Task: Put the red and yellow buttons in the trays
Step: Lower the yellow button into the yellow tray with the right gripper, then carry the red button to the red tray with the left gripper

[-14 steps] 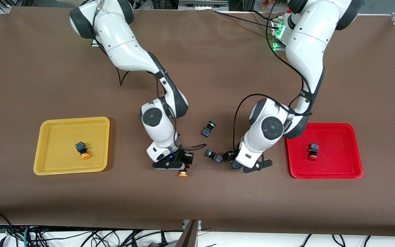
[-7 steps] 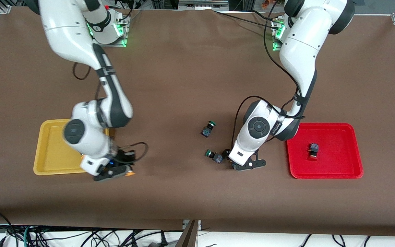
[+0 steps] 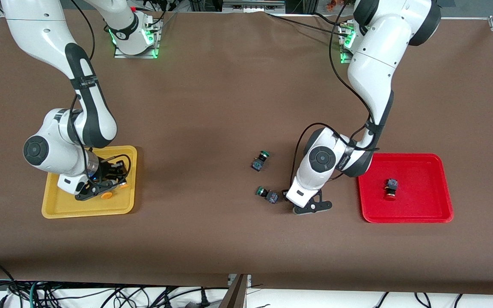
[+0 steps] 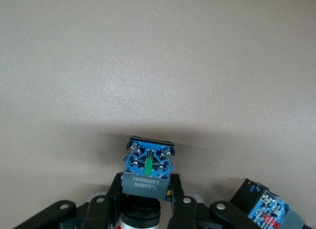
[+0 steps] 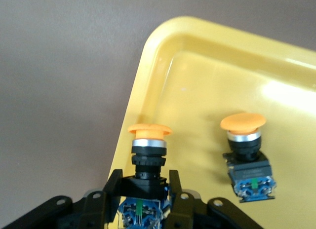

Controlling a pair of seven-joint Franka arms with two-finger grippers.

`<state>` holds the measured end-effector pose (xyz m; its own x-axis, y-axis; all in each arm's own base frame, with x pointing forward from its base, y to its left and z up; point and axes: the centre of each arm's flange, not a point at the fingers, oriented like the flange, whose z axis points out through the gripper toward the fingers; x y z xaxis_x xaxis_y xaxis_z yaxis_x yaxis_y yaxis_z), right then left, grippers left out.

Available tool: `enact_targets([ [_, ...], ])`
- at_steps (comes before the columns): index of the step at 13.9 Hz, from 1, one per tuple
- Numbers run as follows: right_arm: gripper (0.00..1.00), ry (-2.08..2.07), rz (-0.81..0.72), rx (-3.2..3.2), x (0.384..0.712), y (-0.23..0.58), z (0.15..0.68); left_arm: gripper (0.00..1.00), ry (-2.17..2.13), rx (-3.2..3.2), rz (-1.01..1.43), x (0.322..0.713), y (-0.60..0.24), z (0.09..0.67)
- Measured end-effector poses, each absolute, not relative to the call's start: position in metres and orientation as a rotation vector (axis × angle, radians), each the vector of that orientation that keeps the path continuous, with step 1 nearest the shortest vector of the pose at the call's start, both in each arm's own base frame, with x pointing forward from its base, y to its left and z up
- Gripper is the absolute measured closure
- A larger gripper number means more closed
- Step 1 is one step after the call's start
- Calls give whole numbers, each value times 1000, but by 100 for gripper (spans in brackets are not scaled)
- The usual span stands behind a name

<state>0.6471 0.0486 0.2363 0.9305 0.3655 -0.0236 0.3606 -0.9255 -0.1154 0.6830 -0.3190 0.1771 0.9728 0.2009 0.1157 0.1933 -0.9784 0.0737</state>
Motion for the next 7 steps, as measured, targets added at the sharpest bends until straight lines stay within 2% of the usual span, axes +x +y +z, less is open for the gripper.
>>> enact_targets([
  [2,33,-544,76,-2975,647,51,245,59,333,3060,192,690,-307,181],
  [5,4,-403,71,-2967,651,68,305,59,411,3115,85,700,-273,210],
  [7,0,-310,93,-2961,648,91,358,59,475,3154,-4,704,-245,250],
])
